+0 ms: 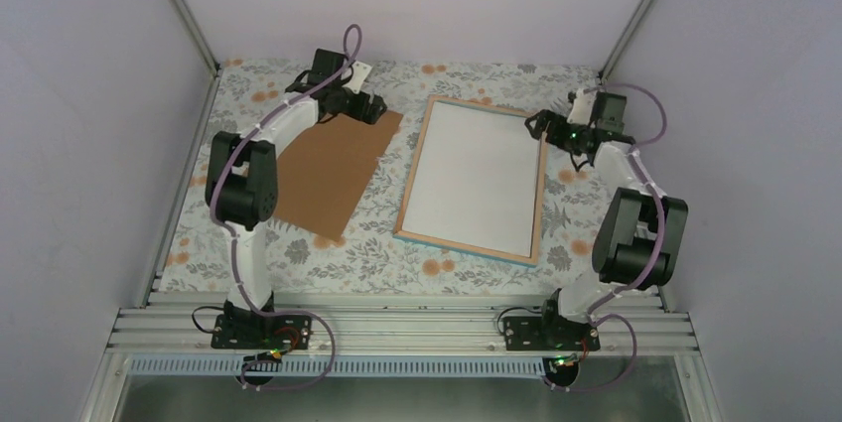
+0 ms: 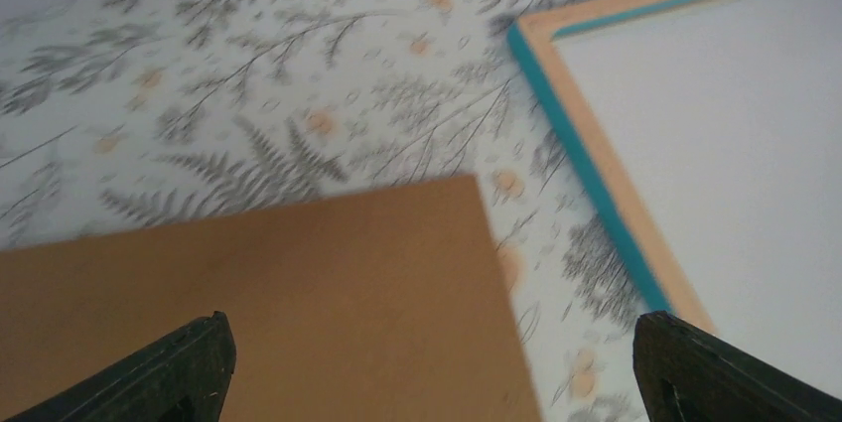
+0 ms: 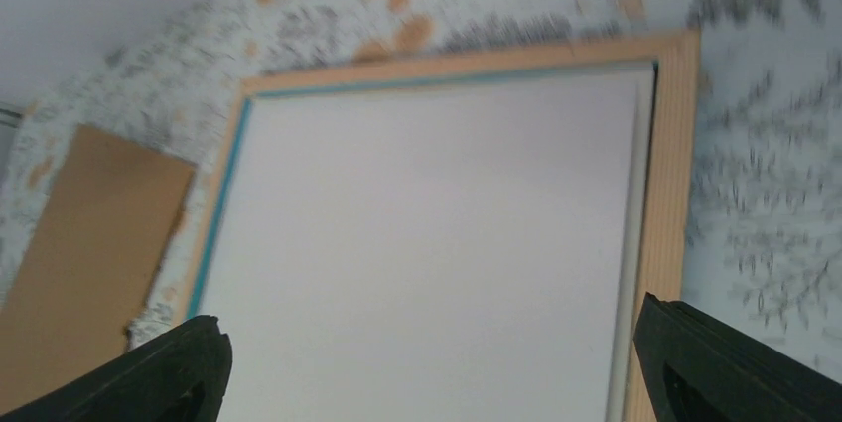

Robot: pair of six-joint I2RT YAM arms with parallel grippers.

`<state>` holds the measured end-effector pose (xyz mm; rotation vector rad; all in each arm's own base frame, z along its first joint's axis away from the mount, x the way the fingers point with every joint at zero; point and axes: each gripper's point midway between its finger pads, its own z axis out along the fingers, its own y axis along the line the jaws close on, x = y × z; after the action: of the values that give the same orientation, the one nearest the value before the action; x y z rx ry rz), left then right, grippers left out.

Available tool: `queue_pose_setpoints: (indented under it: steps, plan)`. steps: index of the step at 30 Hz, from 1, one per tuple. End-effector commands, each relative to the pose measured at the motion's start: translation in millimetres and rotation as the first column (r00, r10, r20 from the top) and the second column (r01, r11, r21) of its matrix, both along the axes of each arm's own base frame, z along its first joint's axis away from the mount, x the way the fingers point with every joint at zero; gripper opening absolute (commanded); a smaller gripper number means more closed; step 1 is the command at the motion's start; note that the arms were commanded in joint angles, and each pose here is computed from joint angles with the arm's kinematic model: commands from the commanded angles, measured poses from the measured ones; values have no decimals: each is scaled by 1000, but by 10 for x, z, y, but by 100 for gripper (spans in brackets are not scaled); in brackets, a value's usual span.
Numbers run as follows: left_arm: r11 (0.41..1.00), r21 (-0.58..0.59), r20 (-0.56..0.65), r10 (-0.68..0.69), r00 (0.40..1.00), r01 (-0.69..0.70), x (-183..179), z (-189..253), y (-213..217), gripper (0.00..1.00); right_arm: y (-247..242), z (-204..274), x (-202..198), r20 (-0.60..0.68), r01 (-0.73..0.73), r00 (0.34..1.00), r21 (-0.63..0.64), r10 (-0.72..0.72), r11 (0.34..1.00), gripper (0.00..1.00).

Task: Put the photo into the frame

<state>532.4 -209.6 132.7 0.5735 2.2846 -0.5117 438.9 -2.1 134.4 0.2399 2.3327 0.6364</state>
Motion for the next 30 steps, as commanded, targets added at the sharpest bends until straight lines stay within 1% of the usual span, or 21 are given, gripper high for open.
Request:
queue_pose_setpoints:
  steps: [1, 4, 6, 8, 10, 13, 18, 20, 22, 24, 28, 30]
  plan:
    - [974, 227, 81, -27, 996, 8, -192, -6, 375, 100, 87, 878, 81, 200, -97, 974, -53, 106, 994, 100]
    - [939, 340, 67, -73, 995, 46, -452, -153, 546, 100, 247, 1412, 88, 299, -186, 936, -21, 183, 982, 100]
    - [910, 407, 41, -105, 994, 79, -687, -305, 672, 100, 331, 1756, 75, 368, -233, 903, -10, 221, 972, 100]
    - [885, 448, 2, -147, 989, 130, -888, -445, 746, 100, 398, 2064, 34, 431, -265, 870, -3, 240, 964, 100]
    - [862, 466, -61, -193, 979, 199, -1100, -585, 778, 100, 433, 2283, -2, 471, -277, 850, 21, 235, 961, 100]
    - [827, 470, -148, -271, 951, 309, -1434, -707, 802, 100, 490, 2455, -53, 495, -294, 842, 90, 213, 952, 100]
    - [760, 492, -241, -349, 905, 424, -1876, -832, 789, 100, 598, 2628, -53, 506, -355, 839, 227, 202, 907, 100]
    - [732, 511, -274, -358, 892, 451, -1991, -886, 763, 100, 626, 2754, -50, 524, -378, 827, 252, 202, 891, 100]
    - [718, 507, -312, -362, 878, 477, -2084, -942, 750, 100, 650, 2893, -39, 536, -385, 822, 277, 192, 880, 100]
    - [699, 518, -342, -360, 868, 494, -2171, -1029, 811, 100, 639, 2988, -5, 516, -363, 843, 334, 153, 870, 100]
    - [630, 564, -386, -371, 845, 534, -2387, -1194, 1022, 100, 678, 3054, 2, 472, -376, 867, 411, 159, 831, 100]
    - [623, 561, -398, -375, 837, 545, -2482, -1212, 1095, 100, 687, 3075, -13, 465, -376, 871, 424, 158, 824, 100]
